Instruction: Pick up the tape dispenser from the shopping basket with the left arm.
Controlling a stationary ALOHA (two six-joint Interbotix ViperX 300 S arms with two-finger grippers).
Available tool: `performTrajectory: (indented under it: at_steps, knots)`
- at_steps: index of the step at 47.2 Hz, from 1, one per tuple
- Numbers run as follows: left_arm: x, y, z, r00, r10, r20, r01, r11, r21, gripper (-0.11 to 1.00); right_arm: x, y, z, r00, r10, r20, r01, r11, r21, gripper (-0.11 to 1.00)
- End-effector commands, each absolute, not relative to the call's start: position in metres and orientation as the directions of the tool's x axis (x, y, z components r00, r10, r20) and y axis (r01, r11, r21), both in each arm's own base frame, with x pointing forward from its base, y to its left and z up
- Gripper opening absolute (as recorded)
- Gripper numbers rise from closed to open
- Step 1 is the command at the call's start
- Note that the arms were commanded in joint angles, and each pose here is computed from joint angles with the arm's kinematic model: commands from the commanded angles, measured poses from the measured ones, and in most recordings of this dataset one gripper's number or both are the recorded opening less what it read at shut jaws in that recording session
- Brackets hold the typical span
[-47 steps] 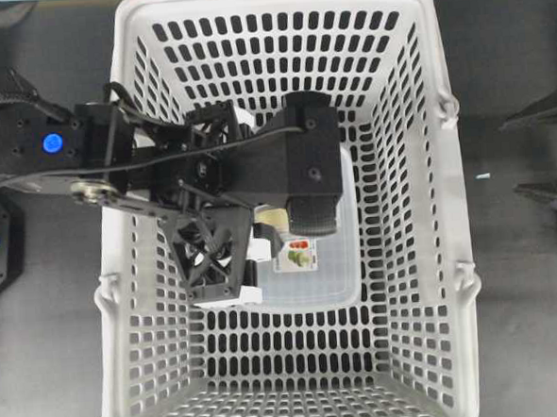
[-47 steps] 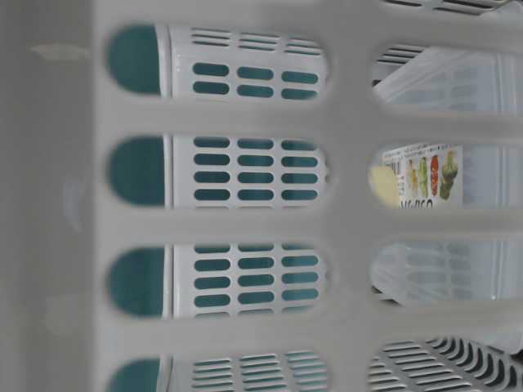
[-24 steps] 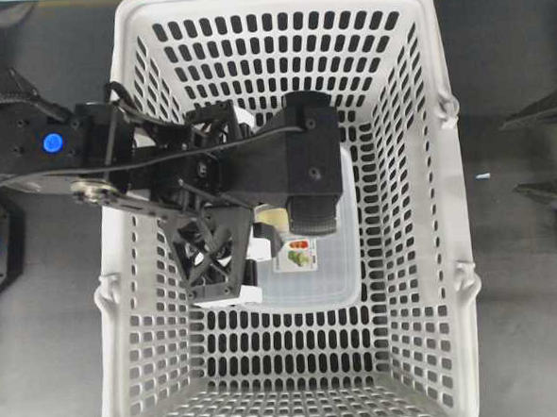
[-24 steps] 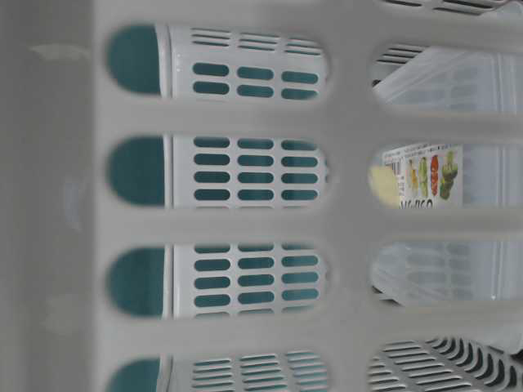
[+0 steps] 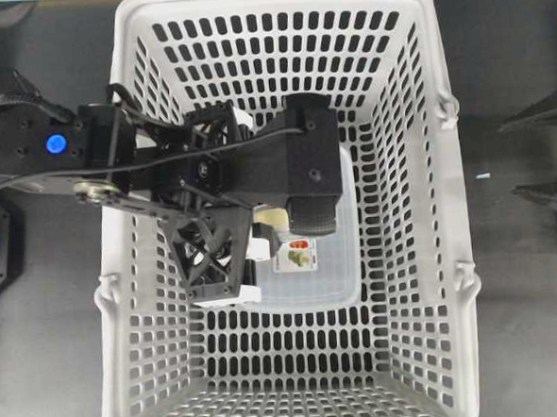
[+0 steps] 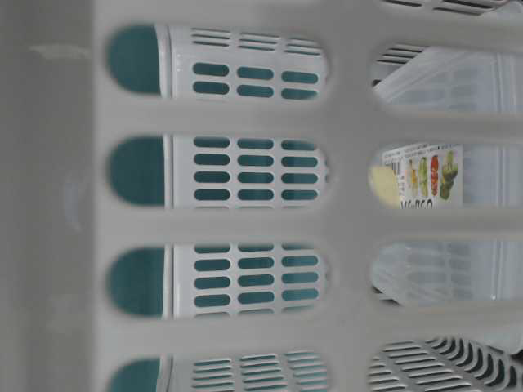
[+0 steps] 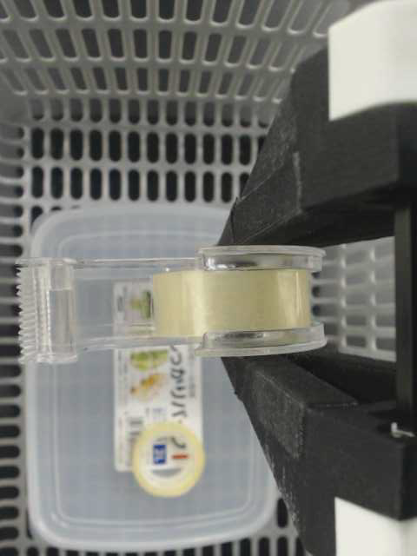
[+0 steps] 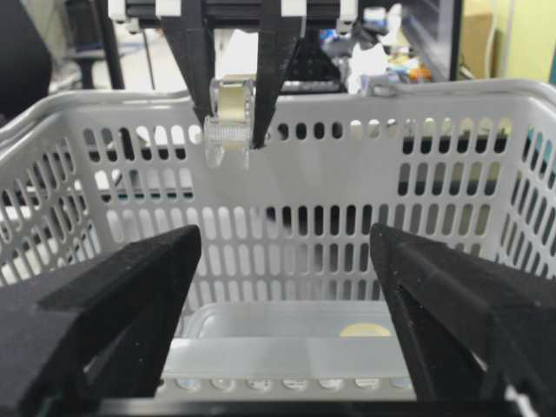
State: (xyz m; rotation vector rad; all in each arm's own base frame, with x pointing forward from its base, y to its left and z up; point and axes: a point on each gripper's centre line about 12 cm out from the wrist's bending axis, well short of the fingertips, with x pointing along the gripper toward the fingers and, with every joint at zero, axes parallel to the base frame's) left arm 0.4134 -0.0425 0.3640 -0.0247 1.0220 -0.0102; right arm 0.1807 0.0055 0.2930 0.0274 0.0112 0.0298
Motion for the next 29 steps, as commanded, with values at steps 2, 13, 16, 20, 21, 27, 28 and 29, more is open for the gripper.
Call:
performTrajectory:
  at_steps: [2,13,16,20,21,27,28,29]
  knots:
    - [0.4094,-0.0423,0.3758,0.549,-0.021,-0.836,-0.001,1.0,-0.026,0.3,0.1817,0.0057,0.2959,1.0,0.031,-0.003,-0.031,0.999,0.031,0.75]
    - [0.4093,-0.0423,0.3752,0.548,-0.021,-0.836,-0.001,1.0,-0.026,0.3,0.1817,0.0057,0.2957,0.999,0.031,-0.005,-0.031,0.999,0.029,0.76]
    - [0.4092,-0.0423,0.3741,0.545,-0.021,-0.838,-0.001,1.0,-0.026,0.3,0.1817,0.0057,0.2951,0.999,0.031,-0.006,-0.031,0.999,0.031,0.75]
    - [0.4089,-0.0424,0.3724,0.541,-0.022,-0.841,-0.001,1.0,-0.027,0.3,0.1817,0.0057,0.2959,1.0,0.031,-0.003,-0.031,0.999,0.031,0.76]
    - [0.4089,-0.0424,0.3724,0.541,-0.022,-0.841,-0.002,1.0,-0.027,0.3,0.1817,0.0057,0.2959,1.0,0.031,-0.003,-0.031,0.999,0.031,0.75]
    - [0.4085,-0.043,0.3702,0.536,-0.022,-0.844,-0.005,1.0,-0.029,0.3,0.1817,0.0057,0.2959,1.0,0.031,-0.003,-0.031,0.999,0.029,0.75]
    - [0.4084,-0.0428,0.3697,0.535,-0.02,-0.845,-0.005,1.0,-0.027,0.3,0.1817,0.0057,0.2959,1.0,0.031,-0.003,-0.031,0.999,0.029,0.75]
    - [0.4082,-0.0436,0.3691,0.533,-0.023,-0.846,-0.003,1.0,-0.029,0.3,0.1817,0.0057,0.2952,1.0,0.031,-0.005,-0.031,0.999,0.029,0.76]
